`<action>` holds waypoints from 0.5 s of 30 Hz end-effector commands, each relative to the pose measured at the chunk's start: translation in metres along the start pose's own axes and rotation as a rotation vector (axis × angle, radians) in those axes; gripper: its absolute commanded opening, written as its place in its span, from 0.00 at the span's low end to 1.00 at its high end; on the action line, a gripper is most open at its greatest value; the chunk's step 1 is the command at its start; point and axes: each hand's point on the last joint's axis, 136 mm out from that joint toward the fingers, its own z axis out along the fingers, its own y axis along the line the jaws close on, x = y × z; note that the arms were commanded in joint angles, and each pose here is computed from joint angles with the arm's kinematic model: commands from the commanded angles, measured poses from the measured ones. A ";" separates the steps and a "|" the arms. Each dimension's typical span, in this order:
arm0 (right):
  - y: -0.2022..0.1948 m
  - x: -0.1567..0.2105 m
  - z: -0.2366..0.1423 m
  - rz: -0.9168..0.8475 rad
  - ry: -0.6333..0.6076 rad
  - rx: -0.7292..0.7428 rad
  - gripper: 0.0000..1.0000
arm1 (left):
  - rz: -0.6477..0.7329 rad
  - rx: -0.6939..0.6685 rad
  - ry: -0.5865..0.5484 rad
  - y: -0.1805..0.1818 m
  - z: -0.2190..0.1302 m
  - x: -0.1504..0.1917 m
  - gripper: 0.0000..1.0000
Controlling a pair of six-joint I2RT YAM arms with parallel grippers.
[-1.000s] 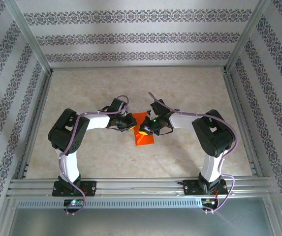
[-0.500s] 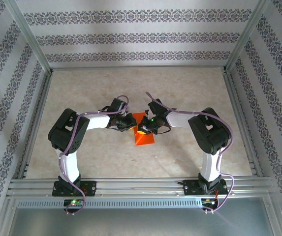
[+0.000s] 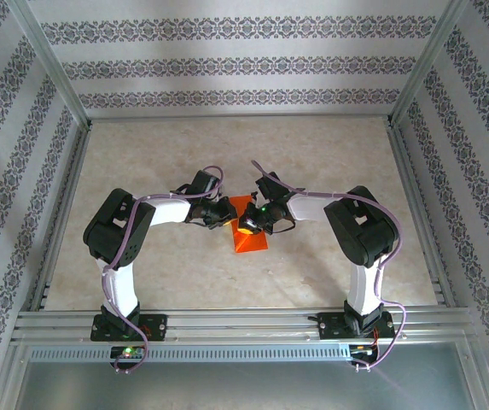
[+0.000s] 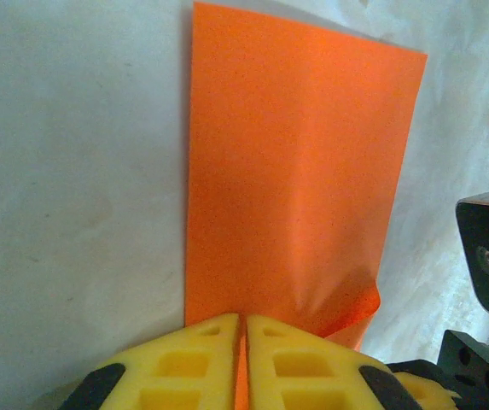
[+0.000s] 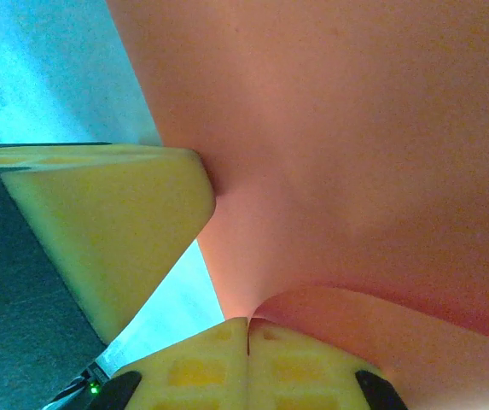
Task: Fold a paper plane with a square sheet of paper (pick it up from the middle)
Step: Fold the triangle a second time at the center of the table.
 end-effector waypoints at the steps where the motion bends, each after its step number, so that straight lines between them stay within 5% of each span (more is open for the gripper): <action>1: -0.001 -0.001 0.005 -0.025 0.001 0.023 0.01 | -0.024 -0.081 0.033 0.022 0.000 0.009 0.12; 15: -0.005 0.000 0.009 -0.016 0.011 0.033 0.01 | -0.022 -0.079 0.028 0.021 -0.001 0.008 0.11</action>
